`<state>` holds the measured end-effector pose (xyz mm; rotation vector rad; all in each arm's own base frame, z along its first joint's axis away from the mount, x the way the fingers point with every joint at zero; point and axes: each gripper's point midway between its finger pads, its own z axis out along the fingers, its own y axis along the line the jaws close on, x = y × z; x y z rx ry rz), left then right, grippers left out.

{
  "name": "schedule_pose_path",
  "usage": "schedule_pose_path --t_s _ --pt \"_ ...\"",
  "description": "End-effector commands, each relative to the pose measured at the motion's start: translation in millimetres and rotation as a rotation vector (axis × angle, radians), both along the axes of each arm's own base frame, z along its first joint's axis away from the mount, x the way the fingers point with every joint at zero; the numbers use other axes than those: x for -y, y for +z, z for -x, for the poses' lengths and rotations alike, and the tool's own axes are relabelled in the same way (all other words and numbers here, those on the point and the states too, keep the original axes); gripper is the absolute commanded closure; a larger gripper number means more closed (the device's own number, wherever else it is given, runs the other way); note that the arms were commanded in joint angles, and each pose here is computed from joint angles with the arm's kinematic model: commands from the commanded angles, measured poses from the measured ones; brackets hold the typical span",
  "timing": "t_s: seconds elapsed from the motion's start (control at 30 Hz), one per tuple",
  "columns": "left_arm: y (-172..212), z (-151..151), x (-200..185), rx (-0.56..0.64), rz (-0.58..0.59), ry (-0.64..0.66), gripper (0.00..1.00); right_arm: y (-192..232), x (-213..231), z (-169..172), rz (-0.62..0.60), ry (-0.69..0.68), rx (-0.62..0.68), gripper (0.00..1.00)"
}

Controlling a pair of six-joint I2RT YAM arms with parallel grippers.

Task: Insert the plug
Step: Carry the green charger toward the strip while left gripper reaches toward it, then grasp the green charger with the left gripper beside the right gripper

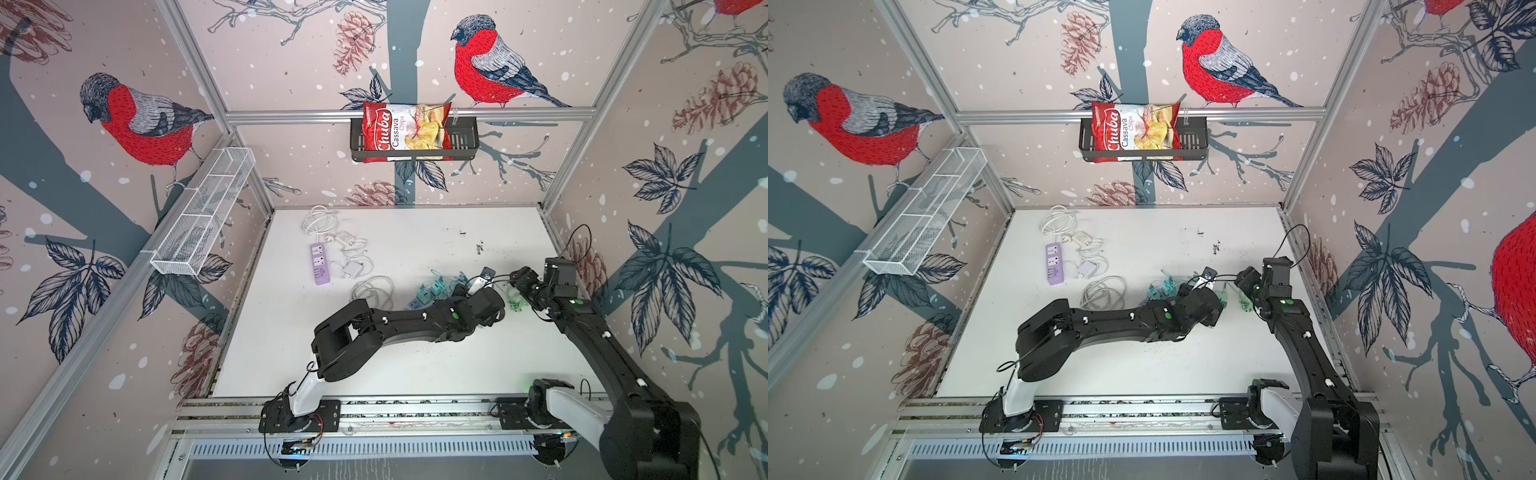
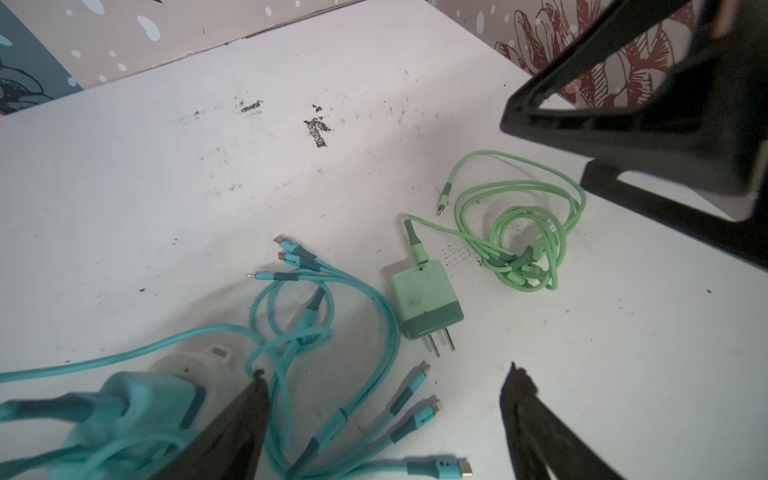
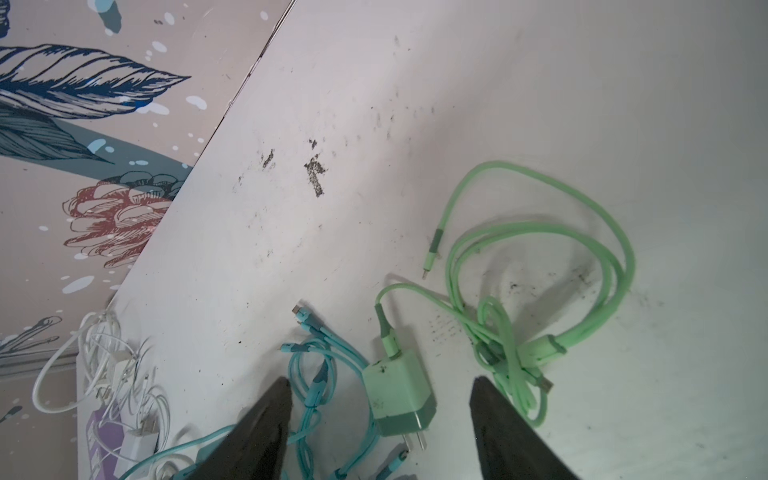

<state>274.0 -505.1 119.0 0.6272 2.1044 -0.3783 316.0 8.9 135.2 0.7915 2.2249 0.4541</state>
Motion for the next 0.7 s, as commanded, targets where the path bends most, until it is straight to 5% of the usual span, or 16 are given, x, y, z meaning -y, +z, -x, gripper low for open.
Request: schedule_pose_path --t_s 0.0,0.67 --pt "-15.6 -1.5 1.2 -0.037 -0.028 0.044 0.16 0.3 7.8 1.2 0.032 0.006 0.005 0.31" --pt "-60.5 -17.0 32.2 -0.084 -0.040 0.079 0.15 -11.5 23.0 12.5 0.035 0.035 -0.019 0.32"
